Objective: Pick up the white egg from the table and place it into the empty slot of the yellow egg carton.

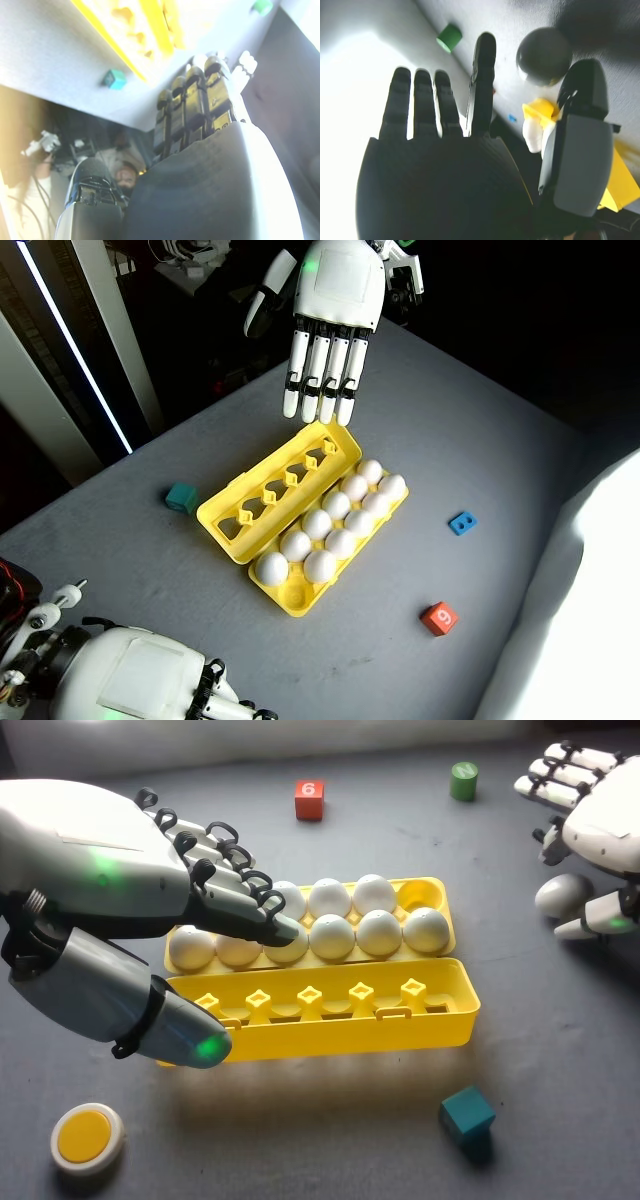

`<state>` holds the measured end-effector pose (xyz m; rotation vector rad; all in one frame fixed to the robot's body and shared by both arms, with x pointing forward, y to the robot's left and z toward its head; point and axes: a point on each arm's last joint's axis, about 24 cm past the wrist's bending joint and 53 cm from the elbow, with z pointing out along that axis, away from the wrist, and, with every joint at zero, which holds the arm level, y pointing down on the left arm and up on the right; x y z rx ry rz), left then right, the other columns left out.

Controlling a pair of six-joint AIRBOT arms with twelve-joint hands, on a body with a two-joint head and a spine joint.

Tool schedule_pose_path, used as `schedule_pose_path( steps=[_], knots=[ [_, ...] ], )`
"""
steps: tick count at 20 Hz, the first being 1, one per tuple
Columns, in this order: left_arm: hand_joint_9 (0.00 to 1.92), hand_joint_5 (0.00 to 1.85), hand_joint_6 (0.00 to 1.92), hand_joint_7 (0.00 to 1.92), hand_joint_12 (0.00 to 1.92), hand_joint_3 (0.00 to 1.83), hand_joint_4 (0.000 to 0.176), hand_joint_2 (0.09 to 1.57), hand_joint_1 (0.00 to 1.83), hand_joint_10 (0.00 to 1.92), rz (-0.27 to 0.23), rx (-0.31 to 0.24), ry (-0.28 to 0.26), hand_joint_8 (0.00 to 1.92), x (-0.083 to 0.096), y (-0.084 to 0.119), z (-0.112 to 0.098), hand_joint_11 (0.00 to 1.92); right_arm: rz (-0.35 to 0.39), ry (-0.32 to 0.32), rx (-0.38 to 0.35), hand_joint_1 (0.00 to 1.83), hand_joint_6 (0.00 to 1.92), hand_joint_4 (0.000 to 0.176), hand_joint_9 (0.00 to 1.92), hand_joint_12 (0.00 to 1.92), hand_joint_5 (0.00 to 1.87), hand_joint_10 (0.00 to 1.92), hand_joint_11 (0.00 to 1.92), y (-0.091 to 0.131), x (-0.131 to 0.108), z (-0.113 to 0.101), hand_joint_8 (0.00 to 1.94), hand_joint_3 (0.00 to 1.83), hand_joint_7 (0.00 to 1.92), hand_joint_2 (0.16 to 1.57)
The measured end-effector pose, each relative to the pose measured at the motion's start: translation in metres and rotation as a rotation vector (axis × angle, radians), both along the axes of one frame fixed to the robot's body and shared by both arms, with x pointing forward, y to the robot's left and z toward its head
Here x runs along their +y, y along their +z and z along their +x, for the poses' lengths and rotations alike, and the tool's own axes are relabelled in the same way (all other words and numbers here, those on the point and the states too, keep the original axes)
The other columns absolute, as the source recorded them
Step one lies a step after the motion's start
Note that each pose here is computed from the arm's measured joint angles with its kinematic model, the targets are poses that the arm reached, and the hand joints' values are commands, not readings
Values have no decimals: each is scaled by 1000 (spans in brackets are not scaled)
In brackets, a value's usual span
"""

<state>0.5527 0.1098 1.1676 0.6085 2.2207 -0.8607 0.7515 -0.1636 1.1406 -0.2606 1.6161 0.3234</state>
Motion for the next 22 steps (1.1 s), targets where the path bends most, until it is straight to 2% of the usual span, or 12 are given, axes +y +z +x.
schedule_pose_path(
  steps=[2,4,7,8,10,11,12,13,14,17,20,22],
  knots=[
    [137,169,10,169,62,0,0,1160,0,8,0,1,0,8,0,0,0,85,0,1,4,763,76,60,0,0,925,0,0,-1,1,0,0,3,0,879],
    [146,181,12,178,66,3,0,1172,0,10,0,1,0,10,0,0,0,87,1,0,4,860,82,4,0,0,958,0,0,-1,0,0,0,8,0,893],
    [154,171,5,176,74,9,0,1188,0,10,-1,3,1,6,0,0,0,96,1,0,4,952,89,0,0,0,1082,0,0,-1,0,0,0,4,0,927],
    [167,182,8,190,80,7,0,1185,0,13,-2,5,6,10,1,0,1,104,1,0,4,1029,644,136,0,0,1091,0,0,-1,0,0,0,8,0,1027],
    [164,179,5,188,83,4,0,1181,0,10,2,1,7,7,2,0,2,102,0,2,-5,1084,761,105,0,0,1123,0,0,1,1,0,12,1,101,1047],
    [151,164,0,174,78,4,0,1182,0,3,1,2,7,1,2,0,2,85,0,1,-7,1082,866,68,0,0,1069,0,0,1,1,0,7,6,119,1072],
    [156,164,1,176,82,4,0,1182,0,5,2,5,5,2,2,-1,1,91,1,1,-7,1073,929,64,0,0,1034,0,0,1,1,0,2,8,113,1087],
    [167,176,6,186,89,3,0,1182,0,9,3,7,4,6,2,-1,1,105,1,2,-6,1061,969,77,0,0,1010,0,0,1,1,0,1,8,86,1099],
    [168,181,8,190,90,2,0,1180,0,9,3,8,3,7,2,-1,0,104,1,3,-4,1060,1013,52,0,0,982,0,0,1,2,0,2,9,72,1112],
    [164,170,3,182,92,3,0,1184,0,5,3,8,3,3,2,-1,0,97,3,6,-2,1060,1031,42,0,0,972,0,0,0,3,-1,17,9,108,1118],
    [169,178,3,190,97,4,0,1188,0,4,3,9,3,3,2,-1,0,95,4,9,-1,1041,1052,79,0,0,959,0,0,0,5,-2,2,6,83,1125],
    [158,168,0,178,97,4,0,1188,0,0,3,9,3,0,2,-1,0,88,5,10,-1,1065,1028,31,0,0,973,0,0,0,5,-3,9,1,122,1121]
  ],
)
